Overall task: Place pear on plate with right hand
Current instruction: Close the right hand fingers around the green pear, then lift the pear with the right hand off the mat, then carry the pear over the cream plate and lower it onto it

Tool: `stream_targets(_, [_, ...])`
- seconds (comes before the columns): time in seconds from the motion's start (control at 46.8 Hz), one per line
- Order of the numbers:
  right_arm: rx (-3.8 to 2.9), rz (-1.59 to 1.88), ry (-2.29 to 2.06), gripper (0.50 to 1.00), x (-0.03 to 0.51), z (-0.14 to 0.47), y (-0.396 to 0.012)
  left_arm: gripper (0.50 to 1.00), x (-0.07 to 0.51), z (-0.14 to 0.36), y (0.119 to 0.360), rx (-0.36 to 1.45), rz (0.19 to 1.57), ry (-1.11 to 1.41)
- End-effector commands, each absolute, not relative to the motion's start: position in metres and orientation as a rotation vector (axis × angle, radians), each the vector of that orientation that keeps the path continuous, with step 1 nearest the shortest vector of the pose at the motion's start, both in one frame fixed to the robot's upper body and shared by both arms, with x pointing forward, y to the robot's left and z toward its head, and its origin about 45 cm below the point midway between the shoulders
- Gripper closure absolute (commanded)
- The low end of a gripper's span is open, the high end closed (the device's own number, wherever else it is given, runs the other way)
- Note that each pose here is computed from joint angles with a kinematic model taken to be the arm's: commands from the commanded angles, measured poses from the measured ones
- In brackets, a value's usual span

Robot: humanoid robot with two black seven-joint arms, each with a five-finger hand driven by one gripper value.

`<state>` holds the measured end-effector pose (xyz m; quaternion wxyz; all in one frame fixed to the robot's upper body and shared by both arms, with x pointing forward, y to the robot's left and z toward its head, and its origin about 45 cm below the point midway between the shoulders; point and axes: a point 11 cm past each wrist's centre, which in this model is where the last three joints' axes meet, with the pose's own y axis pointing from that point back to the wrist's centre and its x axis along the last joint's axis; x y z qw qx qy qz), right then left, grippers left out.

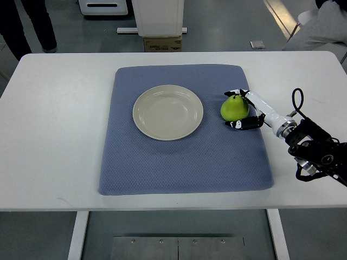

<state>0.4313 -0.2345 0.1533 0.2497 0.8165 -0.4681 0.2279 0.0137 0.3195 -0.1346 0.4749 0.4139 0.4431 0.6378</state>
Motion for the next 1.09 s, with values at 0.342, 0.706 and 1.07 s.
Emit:
stream_targets(0.342, [2.213,0.657,-1.255,1.0,0.441,0.163,-0.227,0.5,0.014,-0.135,0.32,1.012,1.559,1.083])
stream_targets(0.706, [2.224,0.661,-1.348,1.0,0.457,0.19,-0.234,0.5,0.014,-0.135,0.32,1.012,1.56,1.084])
stream_targets(1.07, [2.222,0.644,-1.501,1.0,0.484,0.252,-0.282,0.5,0.014,-0.135,0.32,1.012,1.559,1.083])
